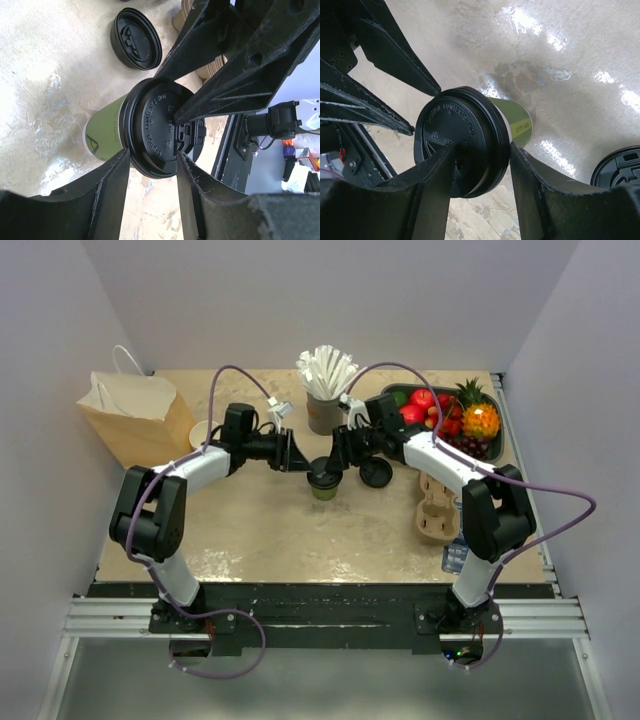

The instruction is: Pack the takeout coffee

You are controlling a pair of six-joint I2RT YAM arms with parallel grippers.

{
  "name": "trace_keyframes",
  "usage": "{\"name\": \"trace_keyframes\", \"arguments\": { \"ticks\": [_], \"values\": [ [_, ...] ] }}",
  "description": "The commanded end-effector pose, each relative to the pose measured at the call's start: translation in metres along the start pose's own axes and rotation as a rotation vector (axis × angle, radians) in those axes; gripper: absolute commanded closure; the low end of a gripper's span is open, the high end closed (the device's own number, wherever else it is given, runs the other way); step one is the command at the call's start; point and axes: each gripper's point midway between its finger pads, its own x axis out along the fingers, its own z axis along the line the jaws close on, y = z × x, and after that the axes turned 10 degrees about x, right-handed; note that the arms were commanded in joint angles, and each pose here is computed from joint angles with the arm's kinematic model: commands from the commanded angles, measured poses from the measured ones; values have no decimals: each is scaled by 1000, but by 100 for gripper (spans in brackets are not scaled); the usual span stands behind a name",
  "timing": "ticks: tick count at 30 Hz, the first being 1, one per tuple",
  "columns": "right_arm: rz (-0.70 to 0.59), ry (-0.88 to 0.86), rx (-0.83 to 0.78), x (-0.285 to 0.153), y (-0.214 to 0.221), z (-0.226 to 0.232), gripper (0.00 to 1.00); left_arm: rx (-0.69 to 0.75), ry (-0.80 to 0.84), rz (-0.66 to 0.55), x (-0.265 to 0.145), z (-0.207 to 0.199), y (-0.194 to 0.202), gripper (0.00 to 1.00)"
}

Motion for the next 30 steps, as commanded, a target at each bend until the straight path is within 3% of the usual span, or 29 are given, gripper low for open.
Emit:
{"name": "trace_keyframes", "arguments": {
  "ticks": [1, 8, 17, 25, 30],
  "values": [
    [10, -44, 30, 5, 5, 5, 50, 12, 23, -23, 7, -4, -15, 54],
    [32, -100, 92, 7, 14, 8, 56, -7, 24, -21, 11, -1, -14, 55],
    [56, -163, 168, 10, 26, 12, 56, -3, -7, 11, 11, 6, -5, 55],
    [49, -104, 184, 8, 31, -2, 41, -4, -37, 50, 9, 11, 8, 56],
    [65, -179, 192, 9, 41, 3, 44, -17, -56, 68, 11, 18, 16, 56]
  ]
}}
